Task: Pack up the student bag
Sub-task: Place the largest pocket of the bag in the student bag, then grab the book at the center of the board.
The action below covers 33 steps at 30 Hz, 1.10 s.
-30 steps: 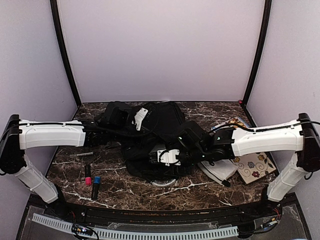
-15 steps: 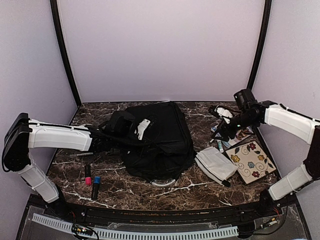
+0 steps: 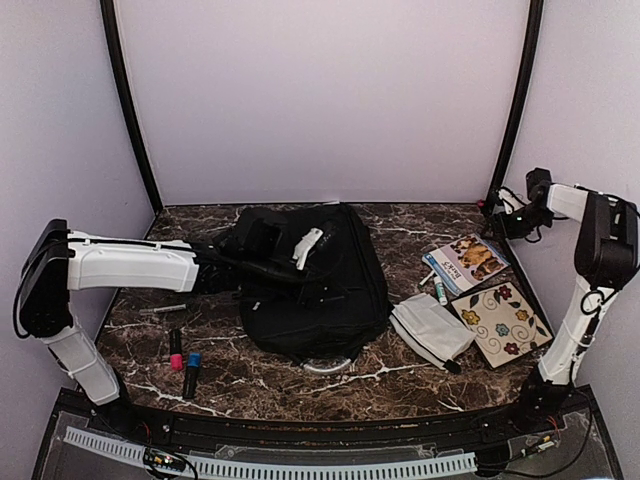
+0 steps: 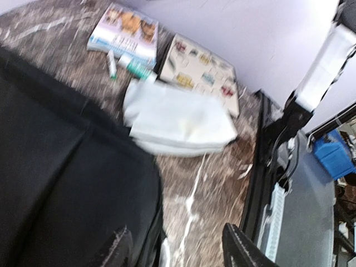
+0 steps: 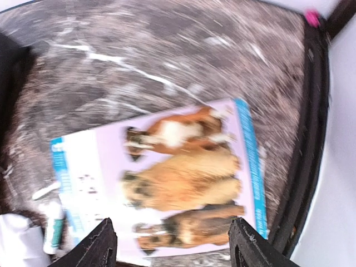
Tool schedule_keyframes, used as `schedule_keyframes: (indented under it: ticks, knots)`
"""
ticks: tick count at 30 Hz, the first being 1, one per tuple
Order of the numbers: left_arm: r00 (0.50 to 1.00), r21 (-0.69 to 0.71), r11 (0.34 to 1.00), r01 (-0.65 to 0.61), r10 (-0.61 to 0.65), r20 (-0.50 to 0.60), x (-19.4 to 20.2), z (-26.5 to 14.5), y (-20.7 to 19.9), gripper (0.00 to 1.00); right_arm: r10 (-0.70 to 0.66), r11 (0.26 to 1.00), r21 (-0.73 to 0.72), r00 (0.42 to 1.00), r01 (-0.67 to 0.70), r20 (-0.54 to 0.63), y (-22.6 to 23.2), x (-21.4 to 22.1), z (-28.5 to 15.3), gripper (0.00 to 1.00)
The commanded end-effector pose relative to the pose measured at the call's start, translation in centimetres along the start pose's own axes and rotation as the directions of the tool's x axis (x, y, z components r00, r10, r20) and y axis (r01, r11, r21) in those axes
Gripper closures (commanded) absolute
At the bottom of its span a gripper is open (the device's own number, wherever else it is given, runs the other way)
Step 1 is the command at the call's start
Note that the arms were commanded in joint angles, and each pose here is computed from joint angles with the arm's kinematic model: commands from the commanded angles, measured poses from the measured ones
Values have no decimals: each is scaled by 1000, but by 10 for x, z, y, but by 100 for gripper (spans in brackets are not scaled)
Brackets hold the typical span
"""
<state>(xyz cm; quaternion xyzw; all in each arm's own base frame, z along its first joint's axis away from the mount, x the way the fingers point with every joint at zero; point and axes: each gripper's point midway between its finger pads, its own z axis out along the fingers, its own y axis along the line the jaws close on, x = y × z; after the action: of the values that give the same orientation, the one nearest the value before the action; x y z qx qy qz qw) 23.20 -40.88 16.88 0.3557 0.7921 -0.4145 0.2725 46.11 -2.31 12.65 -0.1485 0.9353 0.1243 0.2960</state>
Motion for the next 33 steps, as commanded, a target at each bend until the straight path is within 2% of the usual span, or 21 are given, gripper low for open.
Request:
schedule_keyframes:
  ticks: [1, 2, 6, 10, 14, 21, 33]
  knots:
    - [989, 126, 992, -27, 8, 145, -69, 12, -31, 39, 84, 995, 50, 996, -83, -23, -27, 3, 6, 30]
    - [987, 119, 993, -15, -4, 159, -80, 19, -31, 35, 96, 994, 63, 995, -94, -29, -33, 6, 9, 30]
    - [969, 48, 990, 133, -140, 203, -115, 55, -6, 33, 170, 982, 94, 984, -164, -50, -52, 19, 19, 27]
    - [938, 24, 964, 266, -264, 225, -125, 92, 17, 33, 211, 975, 80, 975, -206, -65, -61, 24, 31, 25]
    - [908, 3, 939, 343, -333, 254, -129, 115, 35, 27, 238, 969, 87, 967, -231, -89, -71, 29, 46, 25]
    - [870, 49, 895, 444, -443, 217, -118, 163, 46, 27, 269, 962, 77, 956, -262, -117, -81, 32, 66, 24]
    - [840, 47, 860, 507, -506, 197, -105, 180, 50, 29, 269, 962, -4, 948, -274, -171, -61, 42, 79, 27]
